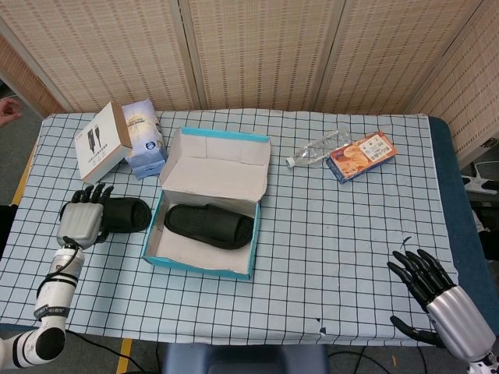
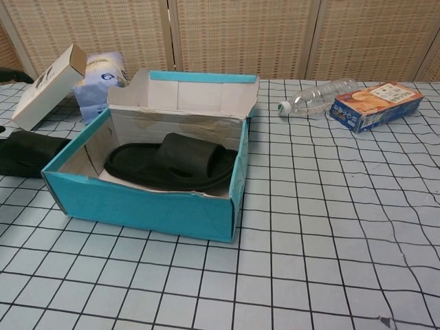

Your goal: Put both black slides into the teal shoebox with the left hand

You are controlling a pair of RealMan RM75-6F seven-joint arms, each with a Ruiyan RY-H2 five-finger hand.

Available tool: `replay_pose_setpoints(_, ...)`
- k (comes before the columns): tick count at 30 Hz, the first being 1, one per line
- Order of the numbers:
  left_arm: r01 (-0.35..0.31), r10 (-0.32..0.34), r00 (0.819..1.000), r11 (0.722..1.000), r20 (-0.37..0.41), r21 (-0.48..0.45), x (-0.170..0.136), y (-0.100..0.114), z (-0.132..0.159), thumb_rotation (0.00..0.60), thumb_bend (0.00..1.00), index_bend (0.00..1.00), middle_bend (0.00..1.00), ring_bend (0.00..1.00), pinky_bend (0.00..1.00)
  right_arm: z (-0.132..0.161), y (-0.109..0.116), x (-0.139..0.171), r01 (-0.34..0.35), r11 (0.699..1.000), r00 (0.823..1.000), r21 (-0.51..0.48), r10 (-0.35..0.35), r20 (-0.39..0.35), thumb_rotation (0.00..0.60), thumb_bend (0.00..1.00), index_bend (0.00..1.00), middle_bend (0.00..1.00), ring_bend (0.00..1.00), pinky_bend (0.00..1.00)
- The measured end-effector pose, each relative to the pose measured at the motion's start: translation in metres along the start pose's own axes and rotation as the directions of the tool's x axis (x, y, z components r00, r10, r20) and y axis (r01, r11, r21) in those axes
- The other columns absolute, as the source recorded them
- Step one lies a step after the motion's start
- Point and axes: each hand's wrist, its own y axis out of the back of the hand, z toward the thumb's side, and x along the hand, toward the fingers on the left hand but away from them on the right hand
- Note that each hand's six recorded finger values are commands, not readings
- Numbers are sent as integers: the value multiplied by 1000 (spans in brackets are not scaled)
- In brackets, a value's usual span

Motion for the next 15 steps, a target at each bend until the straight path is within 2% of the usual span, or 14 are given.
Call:
replay_pose_setpoints(5,39,-39,999,999,11,30,6,-16,7,600,349,0,0,0,96,7,1,-1,-4,1000,1000,-3,4,-16,528,153,0,0,0,0)
replay_pose_setpoints(15,124,-124,992,978,-8,165,44,-55,29,600,338,0,0,0,96,10,-4,1,-19,1000,1000,-8,19,-6,528,153,0,0,0,0)
